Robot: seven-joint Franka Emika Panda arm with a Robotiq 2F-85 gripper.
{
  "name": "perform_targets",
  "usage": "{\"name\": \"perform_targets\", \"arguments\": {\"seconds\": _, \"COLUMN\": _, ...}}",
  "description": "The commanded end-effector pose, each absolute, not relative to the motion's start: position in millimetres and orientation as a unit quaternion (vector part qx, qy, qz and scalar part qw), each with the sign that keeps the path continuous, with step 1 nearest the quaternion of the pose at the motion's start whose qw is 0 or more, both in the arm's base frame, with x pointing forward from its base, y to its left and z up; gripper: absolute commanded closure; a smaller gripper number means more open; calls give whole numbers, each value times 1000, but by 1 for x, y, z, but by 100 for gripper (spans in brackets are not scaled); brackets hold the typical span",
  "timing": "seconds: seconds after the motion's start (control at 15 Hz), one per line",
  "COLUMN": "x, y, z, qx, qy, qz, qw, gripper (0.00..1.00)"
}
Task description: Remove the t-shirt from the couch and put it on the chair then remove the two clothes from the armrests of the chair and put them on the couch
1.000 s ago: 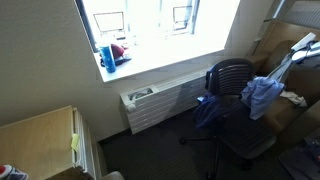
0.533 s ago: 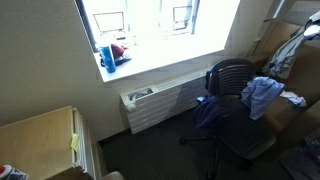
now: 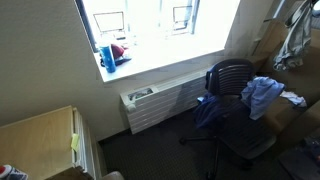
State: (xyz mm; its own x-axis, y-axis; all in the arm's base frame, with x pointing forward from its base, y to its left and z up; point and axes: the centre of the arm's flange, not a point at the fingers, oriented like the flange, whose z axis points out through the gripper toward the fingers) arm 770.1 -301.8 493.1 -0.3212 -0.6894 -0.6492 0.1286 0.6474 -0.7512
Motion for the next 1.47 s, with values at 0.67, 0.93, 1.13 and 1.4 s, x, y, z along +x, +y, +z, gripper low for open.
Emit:
{"name": "perform_targets", "arguments": {"seconds": 0.67, "x": 625, "y": -372, "z": 517, "qx": -273, "qy": 721, "qz": -535, "qw": 345, "gripper": 100}}
{"name": "perform_targets", "arguments": {"seconds": 0.93, "x": 577, "y": -402, "z": 530, "qx": -313, "qy": 712, "qz": -577, "qw": 248, "gripper": 100}}
{"name": "perform_targets", "arguments": {"seconds": 1.13, "x": 558, "y": -400, "z": 540, "qx": -336, "qy": 734, "qz": -505, "qw": 306, "gripper": 100}}
{"name": "perform_targets", "arguments": {"seconds": 1.4, "x": 557, "y": -336, "z": 559, "qx": -354, "qy": 745, "qz": -436, "qw": 360, "gripper": 100}}
